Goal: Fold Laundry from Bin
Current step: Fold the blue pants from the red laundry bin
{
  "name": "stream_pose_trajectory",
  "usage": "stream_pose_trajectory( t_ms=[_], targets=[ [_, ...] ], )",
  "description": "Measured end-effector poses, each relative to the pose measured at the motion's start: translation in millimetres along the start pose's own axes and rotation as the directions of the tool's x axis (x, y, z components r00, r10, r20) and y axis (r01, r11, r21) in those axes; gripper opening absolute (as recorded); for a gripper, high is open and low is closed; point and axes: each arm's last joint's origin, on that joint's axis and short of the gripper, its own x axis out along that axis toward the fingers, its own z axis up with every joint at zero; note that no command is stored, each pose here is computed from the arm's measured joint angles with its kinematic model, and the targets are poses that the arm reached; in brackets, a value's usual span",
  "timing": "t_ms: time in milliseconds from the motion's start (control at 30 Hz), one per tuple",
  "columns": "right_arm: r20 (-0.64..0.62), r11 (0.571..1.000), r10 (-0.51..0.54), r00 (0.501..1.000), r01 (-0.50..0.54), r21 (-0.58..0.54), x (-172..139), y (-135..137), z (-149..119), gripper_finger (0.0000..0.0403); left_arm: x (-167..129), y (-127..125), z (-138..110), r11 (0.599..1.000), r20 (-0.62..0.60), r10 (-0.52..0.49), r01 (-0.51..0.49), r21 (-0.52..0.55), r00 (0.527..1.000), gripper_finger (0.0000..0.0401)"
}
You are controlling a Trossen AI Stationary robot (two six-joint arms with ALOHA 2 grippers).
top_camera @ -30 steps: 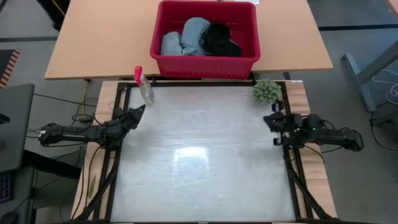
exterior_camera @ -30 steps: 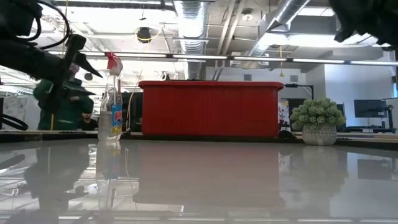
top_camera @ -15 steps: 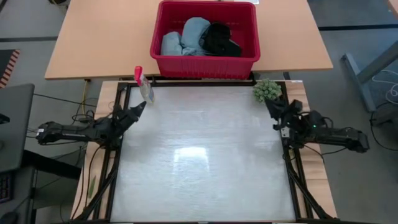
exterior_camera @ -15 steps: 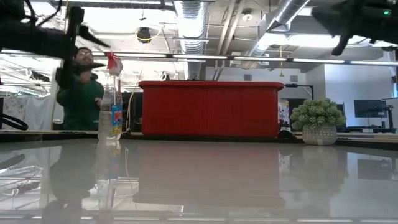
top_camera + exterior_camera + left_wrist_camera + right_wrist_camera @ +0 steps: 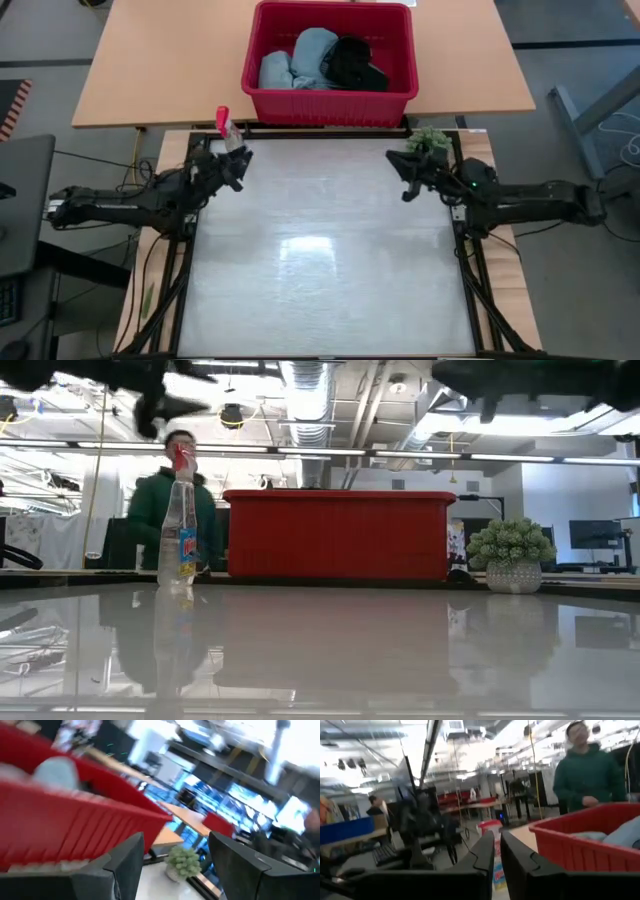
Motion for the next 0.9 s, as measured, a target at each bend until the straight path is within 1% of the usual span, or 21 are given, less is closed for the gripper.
stream_pose_trajectory(
  t_ms=[67, 100, 167, 233, 367, 433, 533, 600, 667, 700, 800, 833, 867, 900],
  targets=[
    [-0.04, 1.0, -0.007, 0.999, 0.006, -0.009, 10.5, 2.0, -0.6, 0.0061, 13.3, -11.7, 14.8, 0.995, -0.01, -0.039, 0.04, 0.095, 0.999, 0.0213],
    [-0.07, 1.0, -0.007, 0.998, 0.006, -0.015, 15.3, 3.0, -1.8, 0.0061, 20.8, -16.6, 21.4, 0.988, -0.021, -0.038, 0.041, 0.148, 0.999, 0.0213],
    [-0.119, 1.0, -0.001, 0.993, -0.002, -0.025, 24.4, 5.3, -2.5, 0.0061, 37.7, -26.3, 37.0, 0.969, -0.038, -0.015, 0.024, 0.245, 0.999, 0.0212],
    [-0.171, 0.999, -0.006, 0.985, -0.001, -0.037, 33.1, 7.1, -3.9, 0.0061, 56.5, -32.6, 50.2, 0.942, -0.071, 0.035, -0.009, 0.335, 0.997, 0.0212],
    [-0.267, 0.997, -0.024, 0.963, 0.004, -0.073, 47.6, 9.9, -5.6, 0.0061, 102.3, -40.5, 83.7, 0.891, -0.124, 0.09, -0.024, 0.454, 0.988, 0.0212],
    [-0.304, 0.996, -0.031, 0.952, 0.005, -0.084, 52.9, 11.4, -3.2, 0.0061, 130.1, -36.9, 98.4, 0.868, -0.164, 0.13, -0.033, 0.495, 0.978, 0.0212],
    [-0.358, 0.992, -0.043, 0.933, -0.005, -0.13, 57.8, 12.7, -1.0, 0.0062, 177.7, -20.8, 116.6, 0.84, -0.247, 0.189, -0.027, 0.542, 0.95, 0.0212],
    [-0.394, 0.989, -0.051, 0.918, -0.009, -0.147, 60.3, 13.3, -0.9, 0.0064, 209.6, -2.5, 124.0, 0.819, -0.31, 0.253, -0.032, 0.574, 0.917, 0.0212],
    [-0.421, 0.989, -0.058, 0.905, -0.005, -0.149, 60.5, 12.7, 0.2, 0.0067, 240.9, 19.0, 134.0, 0.802, -0.326, 0.334, -0.084, 0.592, 0.884, 0.0212],
    [-0.427, 0.99, -0.062, 0.902, 0.0, -0.144, 60.5, 11.9, 0.9, 0.007, 255.8, 31.6, 136.8, 0.797, -0.341, 0.378, -0.115, 0.593, 0.861, 0.0212],
    [-0.443, 0.994, -0.085, 0.893, 0.045, -0.1, 60.0, 6.5, 1.4, 0.0079, 294.1, 69.9, 146.2, 0.786, -0.357, 0.475, -0.205, 0.583, 0.804, 0.0212],
    [-0.444, 0.994, -0.099, 0.89, 0.069, -0.083, 60.3, 3.3, 1.6, 0.0083, 304.4, 83.1, 146.1, 0.783, -0.377, 0.502, -0.225, 0.579, 0.779, 0.0212],
    [-0.448, 0.993, -0.115, 0.887, 0.095, -0.067, 60.3, -0.3, 1.5, 0.0088, 313.9, 94.4, 146.0, 0.785, -0.39, 0.515, -0.238, 0.571, 0.763, 0.0212],
    [-0.454, 0.992, -0.126, 0.882, 0.115, -0.052, 59.6, -3.4, 1.9, 0.0094, 322.4, 108.7, 137.4, 0.786, -0.406, 0.527, -0.247, 0.566, 0.747, 0.0212]
  ],
)
